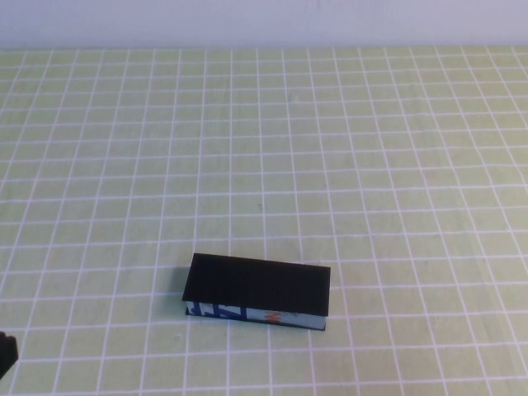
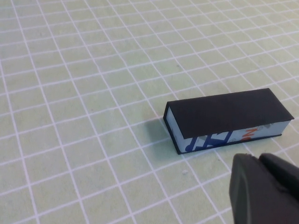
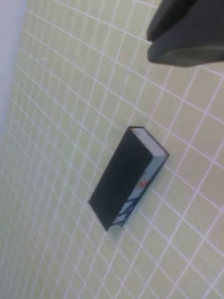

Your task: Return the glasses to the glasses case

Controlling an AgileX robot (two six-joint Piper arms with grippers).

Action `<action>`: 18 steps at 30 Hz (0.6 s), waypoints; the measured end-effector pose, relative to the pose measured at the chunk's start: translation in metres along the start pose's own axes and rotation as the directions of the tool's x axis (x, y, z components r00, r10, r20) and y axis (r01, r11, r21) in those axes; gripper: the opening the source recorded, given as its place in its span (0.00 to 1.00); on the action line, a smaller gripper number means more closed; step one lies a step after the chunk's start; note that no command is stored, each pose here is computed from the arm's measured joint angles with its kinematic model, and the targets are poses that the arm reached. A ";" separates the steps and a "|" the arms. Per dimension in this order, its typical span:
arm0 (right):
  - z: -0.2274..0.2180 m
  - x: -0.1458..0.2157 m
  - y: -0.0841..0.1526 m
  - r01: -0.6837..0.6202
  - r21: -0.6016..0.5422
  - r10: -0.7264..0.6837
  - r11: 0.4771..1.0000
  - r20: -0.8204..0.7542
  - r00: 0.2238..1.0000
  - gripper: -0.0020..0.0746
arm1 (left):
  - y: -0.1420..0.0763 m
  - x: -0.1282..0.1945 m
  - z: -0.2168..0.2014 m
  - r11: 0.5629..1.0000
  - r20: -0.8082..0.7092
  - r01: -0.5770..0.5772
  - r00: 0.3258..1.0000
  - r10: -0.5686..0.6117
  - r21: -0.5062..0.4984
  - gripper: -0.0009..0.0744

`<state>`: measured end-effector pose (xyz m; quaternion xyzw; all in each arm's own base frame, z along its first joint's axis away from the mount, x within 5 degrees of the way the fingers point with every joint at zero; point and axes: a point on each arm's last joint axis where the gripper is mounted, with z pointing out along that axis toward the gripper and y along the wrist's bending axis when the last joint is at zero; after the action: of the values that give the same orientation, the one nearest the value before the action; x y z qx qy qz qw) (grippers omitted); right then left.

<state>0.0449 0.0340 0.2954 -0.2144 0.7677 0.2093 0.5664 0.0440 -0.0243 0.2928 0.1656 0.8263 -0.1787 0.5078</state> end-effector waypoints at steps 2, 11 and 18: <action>0.004 0.012 -0.001 -0.008 0.005 0.008 1.000 -0.023 1.000 0.00 | 0.000 -0.001 0.000 1.000 0.007 0.001 1.000 -0.001 0.003 0.01; 0.008 0.020 0.000 -0.058 -0.013 0.057 0.998 -0.051 0.997 0.00 | 0.000 -0.001 0.000 1.000 0.007 0.001 1.000 -0.001 0.003 0.01; 0.008 0.020 0.001 -0.073 -0.021 0.072 0.997 -0.052 0.996 0.00 | 0.000 0.000 0.000 1.000 0.006 0.001 1.000 -0.001 0.003 0.01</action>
<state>0.0453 0.0373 0.2742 -0.1980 0.7868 0.2330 0.5361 0.0442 -0.0246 0.2932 0.1651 0.8245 -0.1807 0.5101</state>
